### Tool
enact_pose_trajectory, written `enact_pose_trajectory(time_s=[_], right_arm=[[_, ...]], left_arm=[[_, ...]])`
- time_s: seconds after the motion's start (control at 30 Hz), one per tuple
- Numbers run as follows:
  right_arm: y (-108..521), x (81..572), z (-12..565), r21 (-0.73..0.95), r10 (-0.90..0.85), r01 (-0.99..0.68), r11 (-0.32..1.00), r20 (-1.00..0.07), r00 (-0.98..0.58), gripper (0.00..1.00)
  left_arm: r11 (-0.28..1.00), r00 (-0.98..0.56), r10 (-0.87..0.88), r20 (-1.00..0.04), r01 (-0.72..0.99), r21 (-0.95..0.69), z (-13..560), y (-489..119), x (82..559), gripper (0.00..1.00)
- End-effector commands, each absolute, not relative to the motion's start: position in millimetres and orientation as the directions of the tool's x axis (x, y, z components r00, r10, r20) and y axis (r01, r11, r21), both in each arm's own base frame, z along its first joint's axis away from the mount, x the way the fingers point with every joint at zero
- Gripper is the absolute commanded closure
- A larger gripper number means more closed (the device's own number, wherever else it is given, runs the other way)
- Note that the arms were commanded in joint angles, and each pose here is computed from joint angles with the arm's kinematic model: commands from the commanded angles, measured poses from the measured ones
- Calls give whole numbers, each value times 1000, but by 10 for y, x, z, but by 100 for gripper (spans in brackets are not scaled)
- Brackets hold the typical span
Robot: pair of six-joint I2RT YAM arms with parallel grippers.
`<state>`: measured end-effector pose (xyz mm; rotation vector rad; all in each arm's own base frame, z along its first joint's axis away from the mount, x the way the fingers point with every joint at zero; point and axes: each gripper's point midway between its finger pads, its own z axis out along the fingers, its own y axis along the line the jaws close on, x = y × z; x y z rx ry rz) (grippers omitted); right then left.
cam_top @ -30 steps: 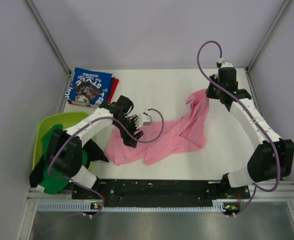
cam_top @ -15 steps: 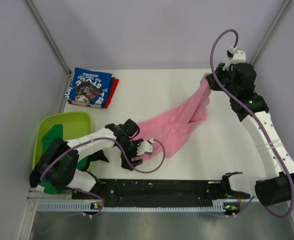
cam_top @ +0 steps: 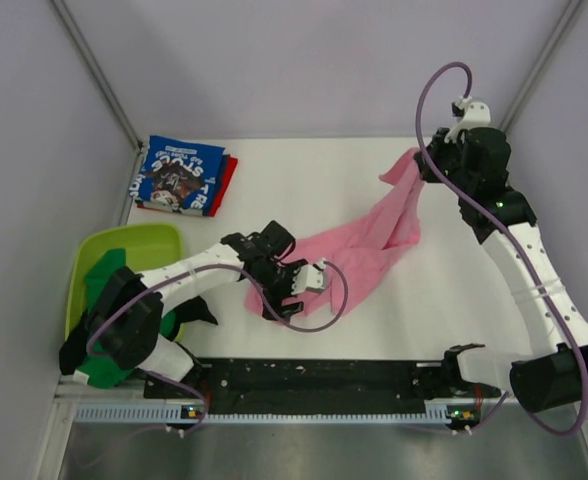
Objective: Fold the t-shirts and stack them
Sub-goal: Flatten out the tshirt
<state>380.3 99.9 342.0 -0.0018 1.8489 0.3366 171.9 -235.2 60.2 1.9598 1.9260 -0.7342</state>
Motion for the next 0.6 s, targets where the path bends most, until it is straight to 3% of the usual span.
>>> enact_pose_trajectory(time_s=[0.0, 0.13, 0.27, 0.33, 0.43, 0.47, 0.57], right_arm=[[934, 3873, 3533, 197, 158, -153, 968, -959, -236, 100], [907, 3873, 3499, 190, 153, -141, 972, -960, -235, 100], [890, 3893, 3476, 183, 149, -132, 974, -961, -232, 100], [889, 3892, 3474, 182, 148, -132, 974, -962, -231, 100], [872, 3879, 3478, 173, 141, -128, 976, -964, -227, 100], [868, 3873, 3497, 174, 142, -128, 976, -964, -223, 100], [854, 3861, 3593, 169, 141, -128, 977, -969, -201, 100]], left_arm=[[-174, 92, 799, -594, 981, -83, 693, -2514, 1617, 16], [-97, 48, 893, -447, 991, -87, 297, -2352, 1804, 16], [-31, 21, 915, -402, 999, -19, 222, -2353, 2029, 25], [-18, 27, 917, -398, 1000, 26, 257, -2351, 2118, 41], [6, 23, 921, -388, 997, 75, 376, -2321, 2209, 81], [20, 17, 920, -392, 996, 90, 454, -2313, 2249, 99], [116, -23, 903, -430, 975, 191, 886, -2241, 2536, 100]])
